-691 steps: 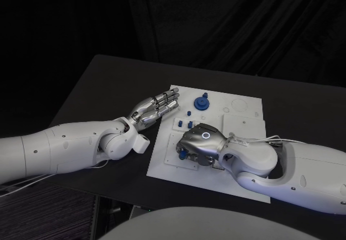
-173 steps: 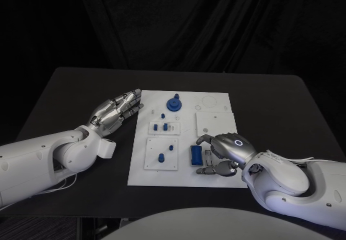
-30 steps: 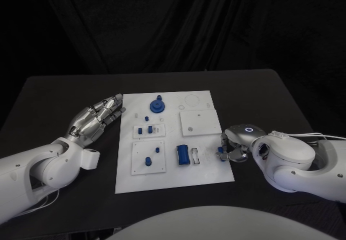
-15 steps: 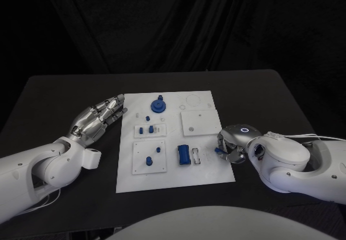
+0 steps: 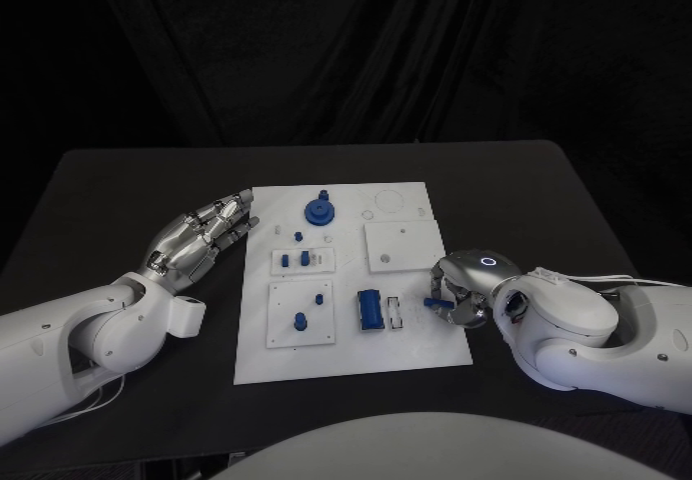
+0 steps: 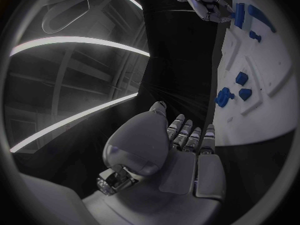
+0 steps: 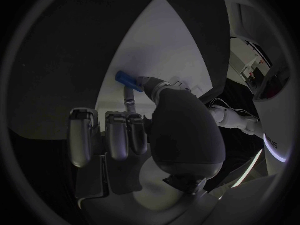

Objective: Assemble the parts on the task board

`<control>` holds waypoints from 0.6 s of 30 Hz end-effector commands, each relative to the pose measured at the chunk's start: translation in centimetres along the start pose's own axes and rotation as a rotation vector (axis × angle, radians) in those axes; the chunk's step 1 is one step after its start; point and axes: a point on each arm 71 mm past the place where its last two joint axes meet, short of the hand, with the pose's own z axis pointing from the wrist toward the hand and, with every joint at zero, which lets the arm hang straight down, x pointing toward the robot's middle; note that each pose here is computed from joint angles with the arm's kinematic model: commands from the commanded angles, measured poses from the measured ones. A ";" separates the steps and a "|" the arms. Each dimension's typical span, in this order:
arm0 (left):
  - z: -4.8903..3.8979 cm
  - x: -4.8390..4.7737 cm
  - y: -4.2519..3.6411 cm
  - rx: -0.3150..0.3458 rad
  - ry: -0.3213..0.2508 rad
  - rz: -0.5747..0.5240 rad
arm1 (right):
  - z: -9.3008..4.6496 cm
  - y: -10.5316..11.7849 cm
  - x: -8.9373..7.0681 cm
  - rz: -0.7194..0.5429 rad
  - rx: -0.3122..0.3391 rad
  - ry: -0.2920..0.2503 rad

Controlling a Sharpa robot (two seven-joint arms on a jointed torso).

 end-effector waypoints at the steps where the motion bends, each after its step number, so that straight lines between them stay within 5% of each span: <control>1: -0.03 0.17 0.04 0.005 0.016 -0.011 | -0.3 -0.7 0.4 0.227 0.108 0.009; 18: 0.01 0.38 0.18 -0.002 0.024 -0.017 | -0.4 -0.5 0.1 0.778 0.236 0.012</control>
